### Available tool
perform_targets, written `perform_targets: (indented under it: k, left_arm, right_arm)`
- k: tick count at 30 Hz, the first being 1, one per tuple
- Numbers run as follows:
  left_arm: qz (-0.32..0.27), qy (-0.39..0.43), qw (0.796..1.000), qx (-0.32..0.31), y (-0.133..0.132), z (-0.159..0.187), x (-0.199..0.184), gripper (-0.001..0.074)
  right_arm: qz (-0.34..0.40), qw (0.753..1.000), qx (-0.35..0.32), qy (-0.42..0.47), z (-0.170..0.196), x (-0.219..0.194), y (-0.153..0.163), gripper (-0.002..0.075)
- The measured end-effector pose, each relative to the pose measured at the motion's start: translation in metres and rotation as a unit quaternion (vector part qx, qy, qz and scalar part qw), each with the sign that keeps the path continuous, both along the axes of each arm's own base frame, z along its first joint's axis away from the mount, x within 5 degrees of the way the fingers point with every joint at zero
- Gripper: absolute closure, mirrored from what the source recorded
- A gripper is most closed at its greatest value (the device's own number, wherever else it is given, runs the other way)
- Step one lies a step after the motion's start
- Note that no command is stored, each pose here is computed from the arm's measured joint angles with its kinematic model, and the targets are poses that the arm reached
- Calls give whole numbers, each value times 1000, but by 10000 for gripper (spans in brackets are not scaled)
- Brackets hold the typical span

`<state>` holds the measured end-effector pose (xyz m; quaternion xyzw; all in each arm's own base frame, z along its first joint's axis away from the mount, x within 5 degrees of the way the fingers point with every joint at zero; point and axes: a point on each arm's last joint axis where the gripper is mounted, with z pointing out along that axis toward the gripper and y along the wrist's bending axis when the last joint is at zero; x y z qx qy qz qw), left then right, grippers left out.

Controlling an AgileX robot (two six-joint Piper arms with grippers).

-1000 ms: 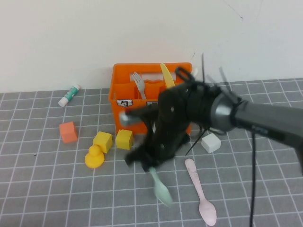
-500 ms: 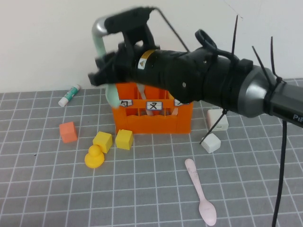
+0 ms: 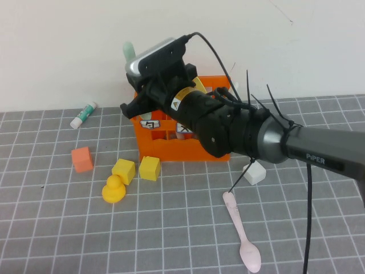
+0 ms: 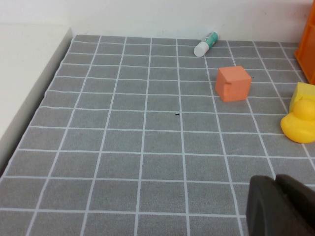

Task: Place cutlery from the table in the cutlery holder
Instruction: Place the spoon on the box

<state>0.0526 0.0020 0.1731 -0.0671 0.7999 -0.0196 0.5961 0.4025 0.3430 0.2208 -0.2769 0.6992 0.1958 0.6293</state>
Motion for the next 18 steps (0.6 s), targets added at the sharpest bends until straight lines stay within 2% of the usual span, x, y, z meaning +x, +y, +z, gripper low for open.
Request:
perform_targets:
  k: [4, 6, 9, 12, 18]
  left_arm:
    - [0, 0, 1000, 0, 0, 0, 0, 738]
    - [0, 0, 1000, 0, 0, 0, 0, 738]
    - [0, 0, 1000, 0, 0, 0, 0, 738]
    - [0, 0, 1000, 0, 0, 0, 0, 738]
    - [0, 0, 1000, 0, 0, 0, 0, 738]
  right_arm:
    - [0, 1000, -6, -4, -3, 1, 0, 559]
    - [0, 1000, -9, -1, -4, 1, 0, 536]
    - [-2, 1000, -11, 3, -5, 3, -2, 415]
    - [1, 1000, -19, 23, -4, 1, -3, 337]
    - [23, 994, -98, 53, 41, -18, -15, 335]
